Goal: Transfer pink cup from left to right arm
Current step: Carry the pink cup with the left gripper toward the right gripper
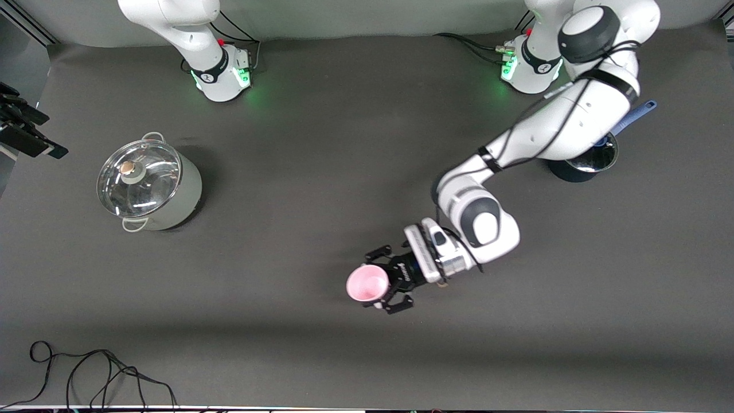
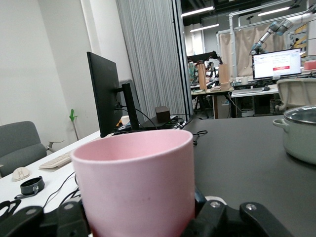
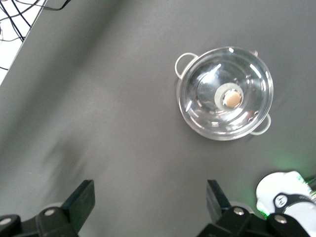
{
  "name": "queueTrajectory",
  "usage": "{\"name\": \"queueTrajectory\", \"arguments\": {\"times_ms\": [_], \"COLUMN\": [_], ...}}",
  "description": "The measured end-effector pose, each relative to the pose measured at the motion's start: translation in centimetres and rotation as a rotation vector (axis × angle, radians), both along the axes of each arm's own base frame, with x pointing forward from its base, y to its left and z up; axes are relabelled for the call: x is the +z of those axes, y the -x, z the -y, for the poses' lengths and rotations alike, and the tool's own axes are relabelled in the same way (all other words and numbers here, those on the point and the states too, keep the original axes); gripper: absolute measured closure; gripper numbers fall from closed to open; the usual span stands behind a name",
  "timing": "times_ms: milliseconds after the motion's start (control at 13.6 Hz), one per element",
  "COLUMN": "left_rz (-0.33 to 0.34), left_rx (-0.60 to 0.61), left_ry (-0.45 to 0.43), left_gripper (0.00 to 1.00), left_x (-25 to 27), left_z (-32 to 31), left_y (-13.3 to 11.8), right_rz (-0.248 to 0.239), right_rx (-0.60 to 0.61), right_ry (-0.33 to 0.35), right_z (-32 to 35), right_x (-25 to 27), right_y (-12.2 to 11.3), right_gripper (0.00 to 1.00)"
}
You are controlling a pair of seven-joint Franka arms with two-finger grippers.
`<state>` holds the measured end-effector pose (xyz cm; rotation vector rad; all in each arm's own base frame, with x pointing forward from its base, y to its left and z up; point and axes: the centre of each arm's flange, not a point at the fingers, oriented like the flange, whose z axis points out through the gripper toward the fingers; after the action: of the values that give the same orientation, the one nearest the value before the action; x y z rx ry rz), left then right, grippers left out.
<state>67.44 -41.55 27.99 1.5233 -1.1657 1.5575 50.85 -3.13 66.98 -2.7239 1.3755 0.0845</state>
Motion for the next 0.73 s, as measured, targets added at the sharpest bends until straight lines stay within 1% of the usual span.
{"name": "queueTrajectory", "arguments": {"times_ms": [220,367,514,735], "left_rz": [-0.050,-0.072,-0.079,-0.079], "left_rx": [0.068,0.099,0.115,0.124], "left_ry": [0.000,0.001,-0.010,-0.003], "left_gripper": [0.34,0.34,0.34,0.34], "left_x": [4.5,6.9,8.5,11.0], "left_z": [5.8,9.1,12.1,15.7], "left_y": [2.0,4.1,6.6,10.0], "right_rz": [0.011,0.015,0.017,0.005], "right_rx": [0.000,0.021,0.050,0.065], "right_ry": [-0.008,-0.009,-0.009,-0.006], "right_z": [-0.9,-2.1,-4.1,-8.1], "right_x": [0.5,0.7,0.7,0.0], "right_y": [0.0,-0.1,-0.4,-2.0], "right_gripper": [0.00,0.00,0.00,0.00]}}
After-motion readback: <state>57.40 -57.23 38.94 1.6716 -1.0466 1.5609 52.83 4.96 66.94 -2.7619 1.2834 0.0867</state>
